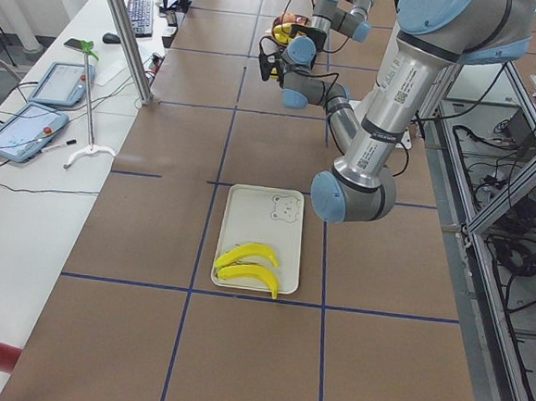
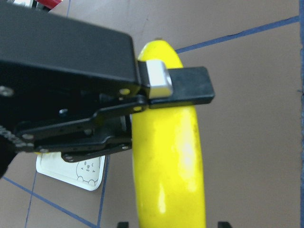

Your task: Transfer all bananas from basket to plate

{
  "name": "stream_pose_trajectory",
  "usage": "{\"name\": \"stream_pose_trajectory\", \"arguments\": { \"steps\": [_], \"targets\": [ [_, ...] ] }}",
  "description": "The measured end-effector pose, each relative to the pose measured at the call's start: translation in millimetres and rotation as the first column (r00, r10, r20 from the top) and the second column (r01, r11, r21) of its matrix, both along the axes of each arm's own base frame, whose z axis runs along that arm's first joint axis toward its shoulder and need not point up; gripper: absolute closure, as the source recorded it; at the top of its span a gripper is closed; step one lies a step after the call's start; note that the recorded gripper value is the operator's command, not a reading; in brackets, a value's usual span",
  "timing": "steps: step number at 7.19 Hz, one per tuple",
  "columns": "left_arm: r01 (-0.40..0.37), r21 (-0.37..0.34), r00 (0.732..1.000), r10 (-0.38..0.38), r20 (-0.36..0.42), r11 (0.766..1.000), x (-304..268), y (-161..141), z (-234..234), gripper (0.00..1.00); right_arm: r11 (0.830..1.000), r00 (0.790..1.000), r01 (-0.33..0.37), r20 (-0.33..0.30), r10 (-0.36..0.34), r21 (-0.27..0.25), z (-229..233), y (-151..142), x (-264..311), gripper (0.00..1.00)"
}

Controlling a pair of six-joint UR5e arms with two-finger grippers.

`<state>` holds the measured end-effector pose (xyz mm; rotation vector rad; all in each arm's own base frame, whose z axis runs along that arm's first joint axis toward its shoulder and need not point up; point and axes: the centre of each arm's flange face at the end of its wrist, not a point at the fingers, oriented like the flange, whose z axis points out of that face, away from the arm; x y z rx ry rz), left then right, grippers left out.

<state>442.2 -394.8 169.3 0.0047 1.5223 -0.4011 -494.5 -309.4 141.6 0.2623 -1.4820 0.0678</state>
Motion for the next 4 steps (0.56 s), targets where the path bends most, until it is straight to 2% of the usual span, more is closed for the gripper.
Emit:
{"name": "stream_pose_trajectory", "arguments": {
  "steps": [2, 3, 4],
  "targets": [
    [0.01, -0.028, 0.999, -0.008, 0.046, 1.0, -4, -4, 9, 1.0, 0.999, 0.999, 0.038, 0.004, -0.038, -0.004, 0, -12, 17, 0.01],
    [0.026, -0.066, 0.993, -0.018, 0.114, 0.997, -13, -8, 11, 1.0, 0.997, 0.998, 0.07, -0.001, -0.07, -0.013, 7, -22, 34, 0.01],
    [0.047, -0.126, 0.975, -0.019, 0.221, 0.991, -27, -9, 16, 1.0, 0.995, 0.995, 0.097, -0.019, -0.098, -0.03, 22, -39, 56, 0.01]
  ]
}}
